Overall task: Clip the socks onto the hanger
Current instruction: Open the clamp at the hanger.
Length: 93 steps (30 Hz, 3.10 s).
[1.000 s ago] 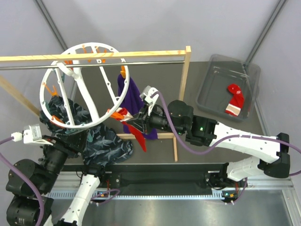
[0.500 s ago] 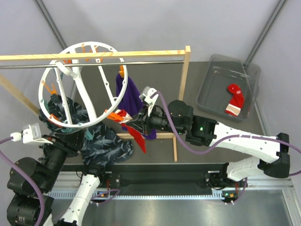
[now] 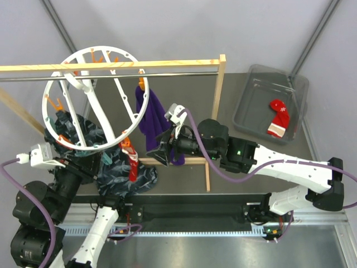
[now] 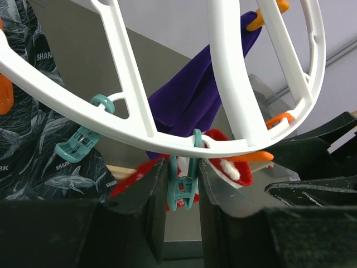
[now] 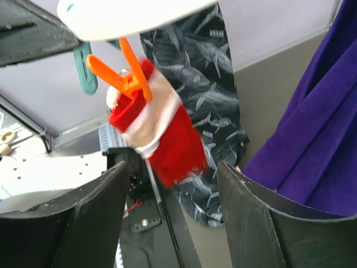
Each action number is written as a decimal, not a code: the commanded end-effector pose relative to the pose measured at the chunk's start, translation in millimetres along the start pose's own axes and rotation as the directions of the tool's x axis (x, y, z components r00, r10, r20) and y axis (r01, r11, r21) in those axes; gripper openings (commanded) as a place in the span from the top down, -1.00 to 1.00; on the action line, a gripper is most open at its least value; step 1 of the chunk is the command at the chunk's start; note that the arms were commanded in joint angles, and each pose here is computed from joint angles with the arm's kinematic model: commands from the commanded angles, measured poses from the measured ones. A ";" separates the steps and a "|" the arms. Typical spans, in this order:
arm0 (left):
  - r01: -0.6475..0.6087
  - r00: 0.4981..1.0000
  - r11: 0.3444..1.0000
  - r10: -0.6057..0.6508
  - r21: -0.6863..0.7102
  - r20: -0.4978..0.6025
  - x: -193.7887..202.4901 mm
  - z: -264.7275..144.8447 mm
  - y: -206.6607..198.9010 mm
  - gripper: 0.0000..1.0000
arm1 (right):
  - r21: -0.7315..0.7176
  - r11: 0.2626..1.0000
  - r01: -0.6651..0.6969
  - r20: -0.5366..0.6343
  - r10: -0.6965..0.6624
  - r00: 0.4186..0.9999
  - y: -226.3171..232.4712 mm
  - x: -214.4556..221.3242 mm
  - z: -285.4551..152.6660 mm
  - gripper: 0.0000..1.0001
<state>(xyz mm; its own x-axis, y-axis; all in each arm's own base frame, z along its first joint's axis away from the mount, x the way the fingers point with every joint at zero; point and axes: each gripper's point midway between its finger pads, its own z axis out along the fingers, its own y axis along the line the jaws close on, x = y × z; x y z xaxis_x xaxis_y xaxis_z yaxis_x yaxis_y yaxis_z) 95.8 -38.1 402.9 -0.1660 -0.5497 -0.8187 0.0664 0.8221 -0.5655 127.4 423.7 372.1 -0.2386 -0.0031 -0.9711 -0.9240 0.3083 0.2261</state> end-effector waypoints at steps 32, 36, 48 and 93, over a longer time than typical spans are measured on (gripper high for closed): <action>0.087 0.995 0.996 -0.088 0.033 0.049 -11.6 -11.0 -10.6 1.00 | -0.205 0.977 0.064 0.218 -0.018 0.976 99.9 -40.7 90.8 0.11; 0.086 0.995 0.996 -0.088 0.036 0.052 -12.6 -11.3 -11.3 1.00 | -0.209 0.976 0.057 0.232 -0.007 0.973 101.4 -44.3 94.1 0.17; 0.093 0.995 0.993 -0.095 0.068 0.032 -9.1 -13.9 -17.0 1.00 | -0.211 0.977 0.033 0.231 0.017 0.973 102.8 -43.7 102.9 0.85; 0.052 0.999 0.999 -0.052 0.012 -0.005 -1.7 -3.9 -6.3 1.00 | -0.109 0.982 0.155 0.016 -0.154 0.988 87.6 -9.0 25.8 -0.69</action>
<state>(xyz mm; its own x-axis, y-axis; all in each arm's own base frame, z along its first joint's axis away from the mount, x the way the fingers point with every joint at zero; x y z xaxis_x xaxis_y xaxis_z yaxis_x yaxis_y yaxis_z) 87.0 -41.4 408.8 -0.1629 -0.6086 -0.7765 0.0756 0.7770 -0.6249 67.2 525.6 358.7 -0.1579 -0.0614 -0.9855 -0.9747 0.1696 0.1456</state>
